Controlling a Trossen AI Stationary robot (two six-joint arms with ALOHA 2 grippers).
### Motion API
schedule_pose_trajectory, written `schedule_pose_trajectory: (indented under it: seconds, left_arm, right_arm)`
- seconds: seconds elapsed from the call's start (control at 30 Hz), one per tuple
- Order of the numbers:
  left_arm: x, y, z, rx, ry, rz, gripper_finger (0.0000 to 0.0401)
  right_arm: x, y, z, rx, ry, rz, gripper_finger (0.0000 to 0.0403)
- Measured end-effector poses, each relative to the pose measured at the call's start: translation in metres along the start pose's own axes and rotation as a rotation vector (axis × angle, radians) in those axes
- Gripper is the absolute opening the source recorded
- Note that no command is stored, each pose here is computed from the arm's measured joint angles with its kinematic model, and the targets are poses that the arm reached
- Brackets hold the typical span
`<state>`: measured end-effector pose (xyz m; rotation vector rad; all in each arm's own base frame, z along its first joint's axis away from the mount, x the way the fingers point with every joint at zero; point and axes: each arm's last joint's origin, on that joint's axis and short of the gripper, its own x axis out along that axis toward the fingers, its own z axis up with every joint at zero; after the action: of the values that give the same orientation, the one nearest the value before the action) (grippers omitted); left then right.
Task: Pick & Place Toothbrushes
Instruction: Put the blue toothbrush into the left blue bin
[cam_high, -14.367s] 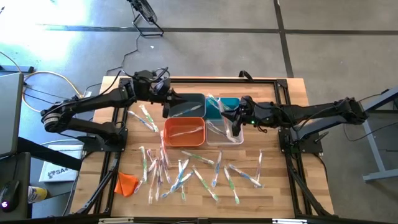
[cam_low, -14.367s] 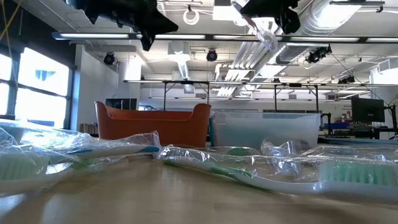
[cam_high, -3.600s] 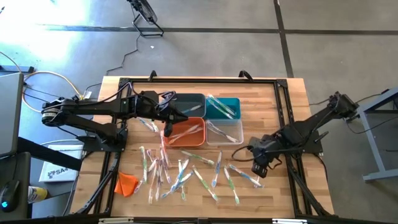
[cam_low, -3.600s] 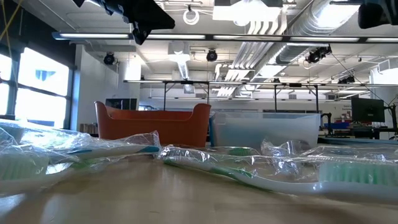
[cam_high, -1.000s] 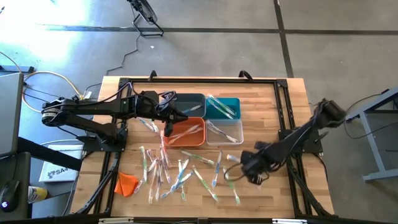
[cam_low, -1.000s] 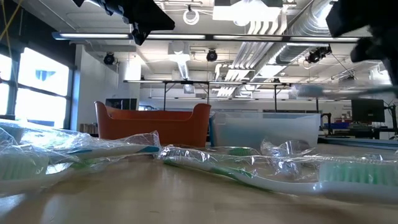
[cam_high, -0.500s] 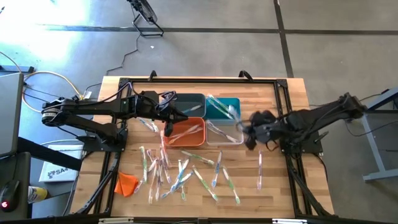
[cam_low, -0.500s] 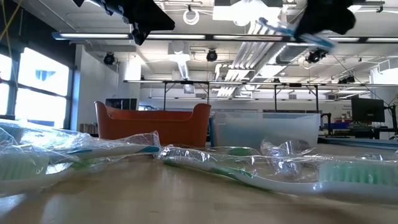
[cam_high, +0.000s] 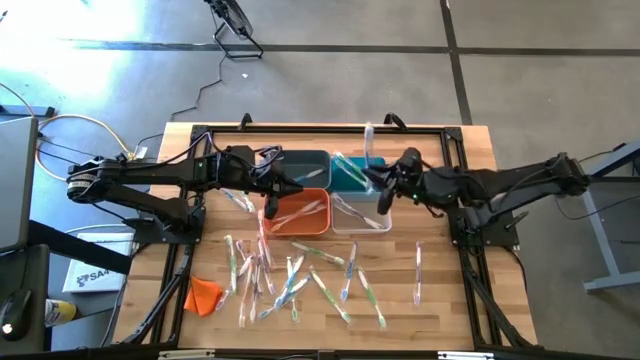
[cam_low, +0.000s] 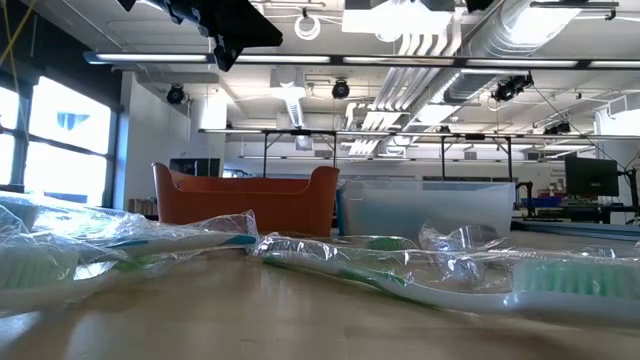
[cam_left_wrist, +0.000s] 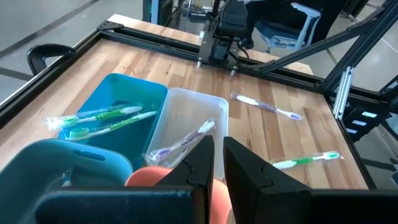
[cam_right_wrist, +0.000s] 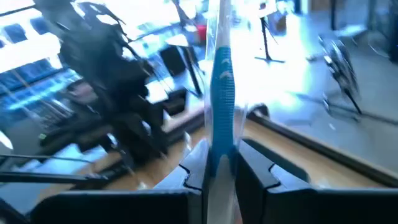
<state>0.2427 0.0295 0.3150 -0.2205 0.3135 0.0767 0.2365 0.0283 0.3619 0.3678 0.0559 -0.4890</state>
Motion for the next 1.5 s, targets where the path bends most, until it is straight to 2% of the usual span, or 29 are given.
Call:
schedule_pose_trajectory:
  seconds: [0.63, 0.77, 1.17, 1.3, 1.5]
  left_arm:
    - [0.0, 0.0, 0.001, -0.004, -0.01, -0.002, 0.0032]
    - [0.007, 0.0, 0.004, -0.076, -0.058, 0.007, 0.0032]
    - [0.014, -0.001, 0.013, -0.059, -0.168, -0.018, 0.0035]
    - [0.012, -0.002, 0.018, -0.057, -0.227, -0.028, 0.0055]
    - [0.012, -0.002, 0.021, -0.082, -0.256, -0.038, 0.0123]
  right_arm:
    - [0.001, 0.003, 0.004, 0.025, -0.043, 0.013, 0.0039]
    - [0.002, 0.001, 0.004, 0.026, -0.045, 0.006, 0.004]
    - [0.008, 0.001, 0.001, 0.018, -0.034, 0.003, 0.0039]
    - [0.011, 0.002, -0.002, 0.012, -0.026, 0.001, 0.0039]
    - [0.018, 0.005, -0.008, -0.002, -0.01, -0.005, 0.0039]
